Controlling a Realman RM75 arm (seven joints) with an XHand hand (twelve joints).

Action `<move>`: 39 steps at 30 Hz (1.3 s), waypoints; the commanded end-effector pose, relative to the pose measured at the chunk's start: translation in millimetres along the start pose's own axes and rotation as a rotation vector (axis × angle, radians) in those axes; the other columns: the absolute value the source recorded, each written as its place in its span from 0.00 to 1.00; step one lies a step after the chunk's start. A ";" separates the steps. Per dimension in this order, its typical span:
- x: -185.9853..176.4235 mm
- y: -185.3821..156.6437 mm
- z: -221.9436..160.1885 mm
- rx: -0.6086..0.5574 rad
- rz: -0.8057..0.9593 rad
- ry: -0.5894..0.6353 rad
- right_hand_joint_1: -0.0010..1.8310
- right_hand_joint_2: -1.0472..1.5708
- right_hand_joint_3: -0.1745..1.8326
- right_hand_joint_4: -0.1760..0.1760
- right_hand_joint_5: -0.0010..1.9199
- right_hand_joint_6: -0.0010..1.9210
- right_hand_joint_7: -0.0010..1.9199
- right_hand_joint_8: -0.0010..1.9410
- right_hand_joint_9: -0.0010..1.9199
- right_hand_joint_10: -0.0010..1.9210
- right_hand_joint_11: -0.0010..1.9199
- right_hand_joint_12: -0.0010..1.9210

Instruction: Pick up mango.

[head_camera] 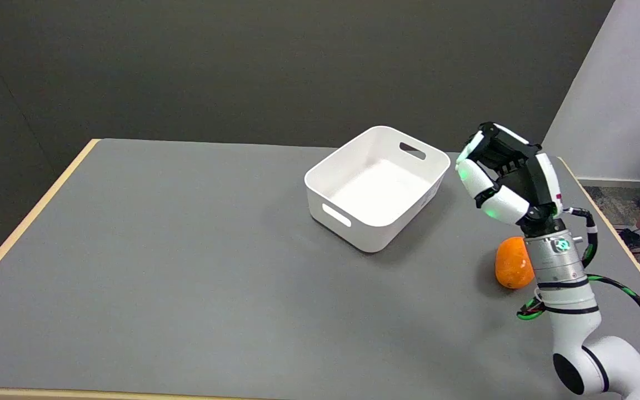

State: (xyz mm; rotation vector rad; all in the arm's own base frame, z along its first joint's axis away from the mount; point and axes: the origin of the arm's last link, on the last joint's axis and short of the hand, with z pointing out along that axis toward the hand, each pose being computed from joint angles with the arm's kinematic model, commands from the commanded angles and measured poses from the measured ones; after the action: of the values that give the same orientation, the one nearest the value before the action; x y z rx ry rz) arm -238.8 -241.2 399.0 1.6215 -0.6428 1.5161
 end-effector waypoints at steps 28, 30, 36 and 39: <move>106.7 18.1 -93.1 -0.457 -0.808 0.183 0.65 0.82 0.22 0.22 0.33 0.76 0.46 0.67 0.43 0.72 0.38 0.99; 110.3 14.5 -103.4 -0.488 -0.805 0.204 0.54 0.72 0.42 0.17 0.28 0.63 0.42 0.60 0.39 0.73 0.37 0.98; 97.9 3.1 -143.3 -0.578 -0.789 0.219 0.37 0.65 0.51 0.03 0.14 0.30 0.25 0.39 0.23 0.64 0.30 0.94; 82.9 -0.8 -156.2 -0.591 -0.772 0.211 0.33 0.65 0.50 0.00 0.12 0.28 0.21 0.35 0.17 0.59 0.29 0.94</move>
State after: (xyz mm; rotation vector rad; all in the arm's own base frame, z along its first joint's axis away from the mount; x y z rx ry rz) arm -280.3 -168.7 482.2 1.2381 -0.2343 0.9626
